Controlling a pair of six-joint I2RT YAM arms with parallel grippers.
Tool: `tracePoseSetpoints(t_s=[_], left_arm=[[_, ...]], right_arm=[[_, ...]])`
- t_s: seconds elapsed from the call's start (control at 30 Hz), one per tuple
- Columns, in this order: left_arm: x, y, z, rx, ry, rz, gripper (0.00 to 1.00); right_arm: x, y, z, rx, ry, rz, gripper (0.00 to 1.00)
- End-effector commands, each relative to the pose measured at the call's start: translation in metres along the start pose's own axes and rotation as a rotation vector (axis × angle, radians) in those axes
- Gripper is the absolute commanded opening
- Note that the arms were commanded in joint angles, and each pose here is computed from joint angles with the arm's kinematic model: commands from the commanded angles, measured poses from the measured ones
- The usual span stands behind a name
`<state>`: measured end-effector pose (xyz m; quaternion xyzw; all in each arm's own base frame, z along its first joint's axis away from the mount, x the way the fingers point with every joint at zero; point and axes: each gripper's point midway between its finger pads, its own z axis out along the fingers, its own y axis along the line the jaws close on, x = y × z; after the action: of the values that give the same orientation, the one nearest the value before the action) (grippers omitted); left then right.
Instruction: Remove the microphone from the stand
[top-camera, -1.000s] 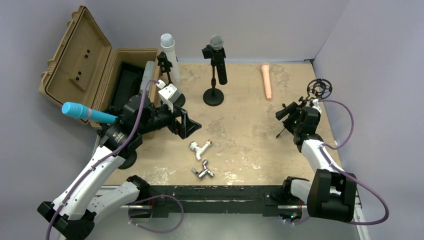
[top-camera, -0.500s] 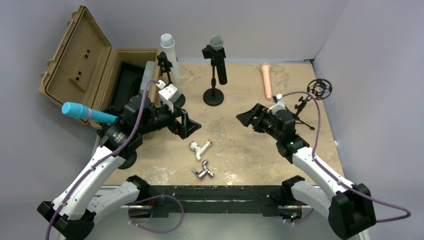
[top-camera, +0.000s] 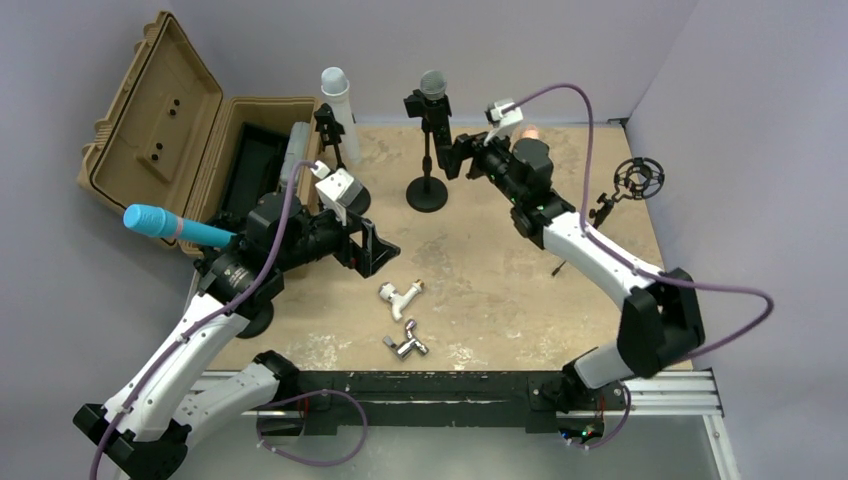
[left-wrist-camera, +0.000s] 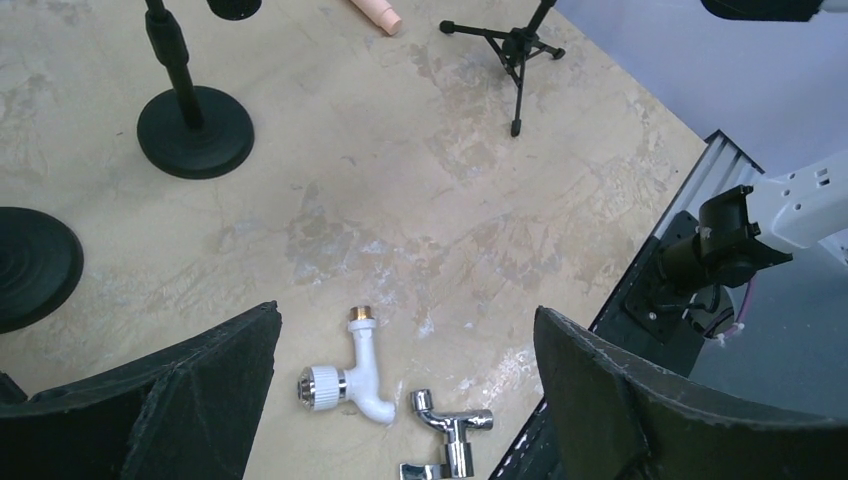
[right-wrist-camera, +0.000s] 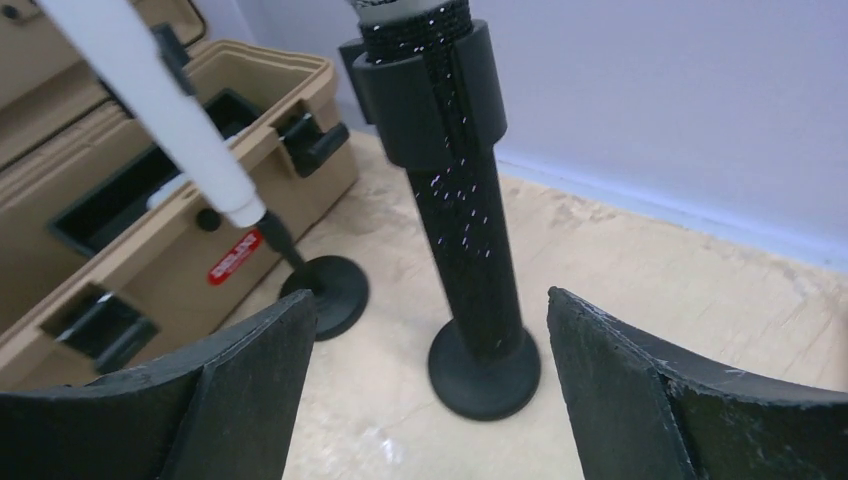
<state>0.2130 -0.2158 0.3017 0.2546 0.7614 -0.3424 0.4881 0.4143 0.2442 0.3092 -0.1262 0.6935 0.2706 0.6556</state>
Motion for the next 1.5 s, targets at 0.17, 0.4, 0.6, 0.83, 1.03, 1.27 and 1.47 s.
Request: tracePoseSetpoints(t_s=[0.17, 0.4, 0.6, 0.83, 1.03, 1.27, 1.47], left_arm=[[-0.019, 0.006, -0.007, -0.056, -0.05, 0.06, 0.94], [-0.02, 0.006, -0.007, -0.056, -0.053, 0.06, 0.94], [-0.02, 0.004, -0.006, -0.047, -0.052, 0.057, 0.94], [-0.019, 0.006, -0.006, -0.057, -0.05, 0.057, 0.93], [-0.018, 0.007, -0.004, -0.057, -0.047, 0.056, 0.93], [-0.016, 0.005, 0.0, -0.039, -0.043, 0.047, 0.93], [-0.012, 0.004, 0.005, -0.024, -0.024, 0.034, 0.93]], right_arm=[[-0.035, -0.021, 0.055, 0.297, -0.157, -0.09, 0.79], [-0.011, -0.062, 0.043, 0.639, -0.204, 0.07, 0.73], [-0.004, -0.049, 0.064, 0.561, -0.214, 0.005, 0.65], [0.002, -0.044, 0.088, 0.52, -0.189, -0.082, 0.65], [0.001, -0.039, 0.082, 0.472, -0.195, -0.154, 0.17], [-0.003, -0.005, 0.062, 0.239, -0.212, -0.264, 0.0], [-0.015, 0.009, 0.043, 0.154, -0.207, -0.235, 0.04]])
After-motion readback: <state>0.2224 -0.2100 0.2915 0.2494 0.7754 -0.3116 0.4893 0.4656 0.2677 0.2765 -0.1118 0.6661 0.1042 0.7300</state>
